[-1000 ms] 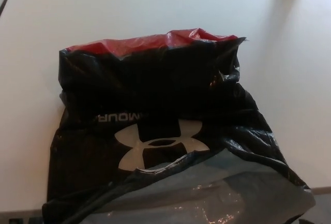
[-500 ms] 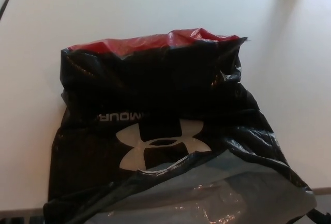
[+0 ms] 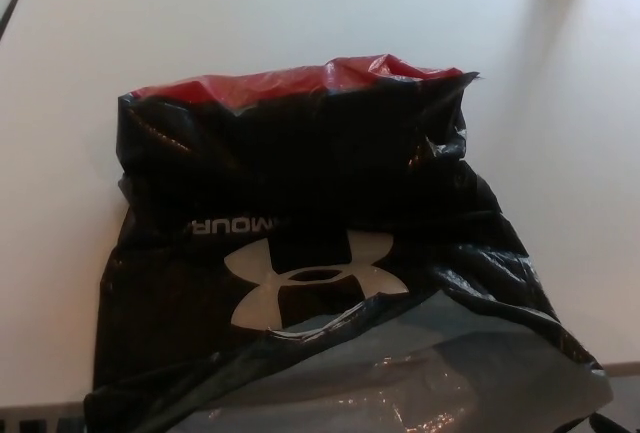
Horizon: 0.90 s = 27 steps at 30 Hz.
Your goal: A plastic bag is kept infront of the robot in the middle of the desk and the robot uses both its hands to grab it from the top and lifts it up and then releases it.
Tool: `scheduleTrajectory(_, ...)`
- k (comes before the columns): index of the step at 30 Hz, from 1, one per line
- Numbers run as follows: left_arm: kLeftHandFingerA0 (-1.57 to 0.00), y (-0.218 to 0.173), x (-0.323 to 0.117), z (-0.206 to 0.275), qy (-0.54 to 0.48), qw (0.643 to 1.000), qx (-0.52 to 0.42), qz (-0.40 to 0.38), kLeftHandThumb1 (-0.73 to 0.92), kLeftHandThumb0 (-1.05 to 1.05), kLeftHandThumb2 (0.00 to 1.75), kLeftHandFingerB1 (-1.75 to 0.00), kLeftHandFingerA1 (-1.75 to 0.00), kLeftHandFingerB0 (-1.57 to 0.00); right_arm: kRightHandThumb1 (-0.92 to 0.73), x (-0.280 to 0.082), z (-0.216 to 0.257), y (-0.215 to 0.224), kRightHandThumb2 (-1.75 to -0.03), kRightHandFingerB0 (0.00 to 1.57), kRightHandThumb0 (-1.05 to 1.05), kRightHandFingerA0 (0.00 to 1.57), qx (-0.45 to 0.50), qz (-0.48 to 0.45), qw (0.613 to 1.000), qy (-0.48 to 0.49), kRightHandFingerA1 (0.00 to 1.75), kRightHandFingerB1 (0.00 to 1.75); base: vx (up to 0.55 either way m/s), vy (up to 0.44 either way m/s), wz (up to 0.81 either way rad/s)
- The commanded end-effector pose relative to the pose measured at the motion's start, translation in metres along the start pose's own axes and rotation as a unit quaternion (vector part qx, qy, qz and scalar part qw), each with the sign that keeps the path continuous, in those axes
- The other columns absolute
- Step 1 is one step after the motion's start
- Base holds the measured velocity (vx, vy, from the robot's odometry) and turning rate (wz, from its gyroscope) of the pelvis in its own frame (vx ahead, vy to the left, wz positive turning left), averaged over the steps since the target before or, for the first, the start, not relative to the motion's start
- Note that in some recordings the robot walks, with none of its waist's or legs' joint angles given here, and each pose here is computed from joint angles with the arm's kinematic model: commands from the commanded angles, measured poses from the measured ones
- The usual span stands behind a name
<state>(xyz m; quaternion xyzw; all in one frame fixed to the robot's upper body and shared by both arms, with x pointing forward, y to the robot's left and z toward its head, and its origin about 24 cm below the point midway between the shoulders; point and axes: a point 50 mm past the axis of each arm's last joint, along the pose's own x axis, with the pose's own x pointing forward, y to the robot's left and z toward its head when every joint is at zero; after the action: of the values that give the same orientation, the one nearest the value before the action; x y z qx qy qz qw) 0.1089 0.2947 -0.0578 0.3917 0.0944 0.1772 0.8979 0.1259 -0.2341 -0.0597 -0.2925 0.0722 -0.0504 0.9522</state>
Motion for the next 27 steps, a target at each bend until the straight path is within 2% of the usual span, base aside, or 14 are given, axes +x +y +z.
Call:
scheduleTrajectory(1, -0.21, 0.018, -0.014, 0.025, -0.156, 0.97, 0.082, 0.166, 0.5, -0.14, 0.55, -0.31, -0.3, -0.28, -0.58, 0.001, 0.022, -0.031, -0.57, 0.33, -0.21, 0.56, -0.03, -0.031, 0.992, -0.114, 0.42, 0.34, 0.0, 0.0, 0.0)
scheduleTrajectory(8, -0.19, 0.023, -0.018, 0.039, -0.218, 0.96, 0.071, 0.162, 0.52, -0.12, 0.55, -0.31, -0.31, -0.22, -0.57, 0.008, 0.03, -0.043, -0.57, 0.33, -0.2, 0.63, -0.024, -0.037, 0.991, -0.126, 0.44, 0.34, 0.0, 0.0, 0.0)
scheduleTrajectory(12, -0.21, 0.026, -0.022, 0.053, -0.256, 0.952, 0.06, 0.155, 0.51, -0.21, 0.58, -0.31, -0.33, -0.19, -0.57, 0.01, 0.034, -0.045, -0.57, 0.34, -0.24, 0.65, -0.026, -0.04, 0.989, -0.137, 0.44, 0.34, 0.0, 0.0, 0.0)
scheduleTrajectory(15, -0.18, 0.022, -0.025, 0.059, -0.276, 0.948, 0.06, 0.149, 0.5, -0.15, 0.56, -0.3, -0.31, -0.14, -0.59, 0.015, 0.034, -0.047, -0.58, 0.35, -0.28, 0.64, -0.038, -0.034, 0.989, -0.138, 0.45, 0.35, 0.0, 0.0, 0.0)
scheduleTrajectory(19, -0.19, 0.023, -0.024, 0.056, -0.264, 0.956, 0.072, 0.106, 0.5, -0.16, 0.55, -0.29, -0.32, -0.17, -0.58, 0.018, 0.027, -0.046, -0.57, 0.36, -0.25, 0.68, -0.051, -0.034, 0.99, -0.126, 0.46, 0.35, 0.0, 0.0, 0.0)
scheduleTrajectory(22, -0.23, 0.028, -0.019, 0.052, -0.256, 0.957, 0.087, 0.103, 0.43, -0.18, 0.56, -0.31, -0.36, -0.13, -0.58, 0.021, 0.026, -0.042, -0.57, 0.34, -0.26, 0.77, -0.048, -0.036, 0.99, -0.125, 0.48, 0.34, 0.0, 0.0, 0.0)
scheduleTrajectory(23, -0.24, 0.031, -0.015, 0.052, -0.254, 0.958, 0.092, 0.097, 0.5, -0.18, 0.55, -0.28, -0.33, -0.11, -0.59, 0.022, 0.026, -0.04, -0.58, 0.32, -0.29, 0.78, -0.05, -0.038, 0.99, -0.129, 0.48, 0.33, 0.0, 0.0, 0.0)
scheduleTrajectory(27, -0.26, 0.039, -0.004, 0.05, -0.263, 0.953, 0.106, 0.103, 0.46, -0.11, 0.53, -0.29, -0.34, -0.1, -0.58, 0.026, 0.026, -0.038, -0.57, 0.32, -0.28, 0.73, -0.053, -0.038, 0.989, -0.133, 0.47, 0.33, 0.0, 0.0, 0.0)
